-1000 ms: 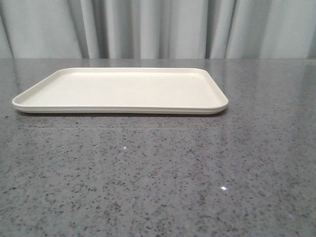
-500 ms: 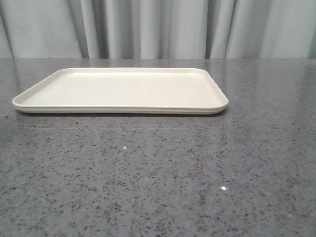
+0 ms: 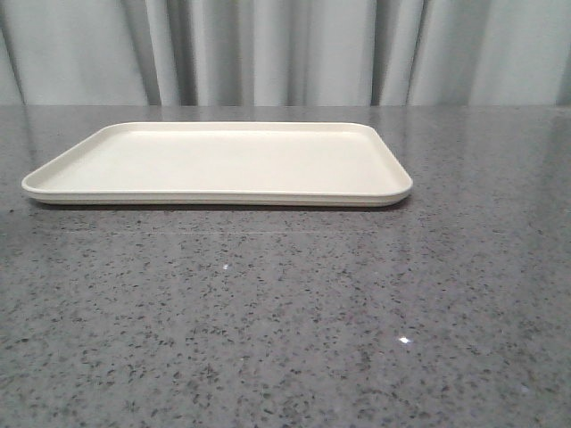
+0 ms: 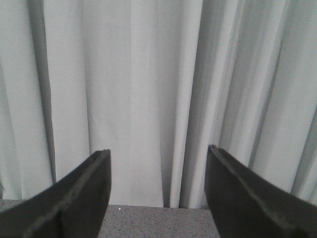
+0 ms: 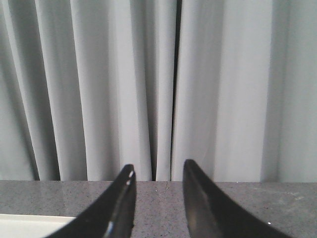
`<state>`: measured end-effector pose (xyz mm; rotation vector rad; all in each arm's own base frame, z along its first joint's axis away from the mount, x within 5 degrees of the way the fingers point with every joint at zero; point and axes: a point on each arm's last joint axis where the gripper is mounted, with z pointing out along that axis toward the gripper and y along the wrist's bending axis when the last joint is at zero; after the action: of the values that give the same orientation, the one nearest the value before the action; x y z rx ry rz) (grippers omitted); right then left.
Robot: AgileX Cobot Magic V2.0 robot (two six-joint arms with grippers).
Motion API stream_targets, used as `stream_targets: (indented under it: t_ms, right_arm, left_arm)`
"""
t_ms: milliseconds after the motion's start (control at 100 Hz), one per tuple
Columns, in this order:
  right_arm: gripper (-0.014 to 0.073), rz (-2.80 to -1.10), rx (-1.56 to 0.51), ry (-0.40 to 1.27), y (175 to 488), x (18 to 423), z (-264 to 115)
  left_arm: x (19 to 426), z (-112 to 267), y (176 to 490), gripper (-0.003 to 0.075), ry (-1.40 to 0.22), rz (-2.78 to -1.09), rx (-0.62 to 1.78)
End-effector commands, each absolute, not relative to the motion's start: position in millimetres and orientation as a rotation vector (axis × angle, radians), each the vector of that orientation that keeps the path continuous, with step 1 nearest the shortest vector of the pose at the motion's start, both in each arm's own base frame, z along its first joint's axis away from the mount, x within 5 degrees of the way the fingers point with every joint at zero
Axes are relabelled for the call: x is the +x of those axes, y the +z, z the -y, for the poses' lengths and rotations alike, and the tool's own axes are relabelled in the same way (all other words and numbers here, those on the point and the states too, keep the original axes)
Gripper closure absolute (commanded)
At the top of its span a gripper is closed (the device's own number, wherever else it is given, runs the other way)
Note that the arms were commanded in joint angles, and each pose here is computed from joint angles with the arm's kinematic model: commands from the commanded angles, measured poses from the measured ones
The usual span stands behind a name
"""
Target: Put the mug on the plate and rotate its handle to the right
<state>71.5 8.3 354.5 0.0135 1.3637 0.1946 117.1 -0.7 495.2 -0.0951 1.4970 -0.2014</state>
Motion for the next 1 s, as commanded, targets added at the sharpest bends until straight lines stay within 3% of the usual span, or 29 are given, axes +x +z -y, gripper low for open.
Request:
stream_targets:
  t_ms: [0, 340, 770, 990]
  right_arm:
    - [0.0243, -1.290, 0.057, 0.177, 369.6, 70.3, -4.1]
    - [0.0103, -1.293, 0.094, 0.231, 369.2, 70.4, -4.4]
    - [0.0104, -1.174, 0.184, 0.163, 377.9, 67.4, 6.4]
    - [0.0105, -1.166, 0.105, 0.089, 383.6, 65.3, 4.5]
  left_arm:
    - [113.9, -1.7, 509.7, 0.0299, -0.195, -1.412, -0.122]
    - [113.6, -2.1, 510.2, 0.0299, -0.192, -1.410, -0.124]
    - [112.4, -1.2, 509.4, 0.0300, -0.195, -1.421, -0.119]
    - [112.4, -3.7, 507.4, 0.0300, -0.101, -1.448, -0.079]
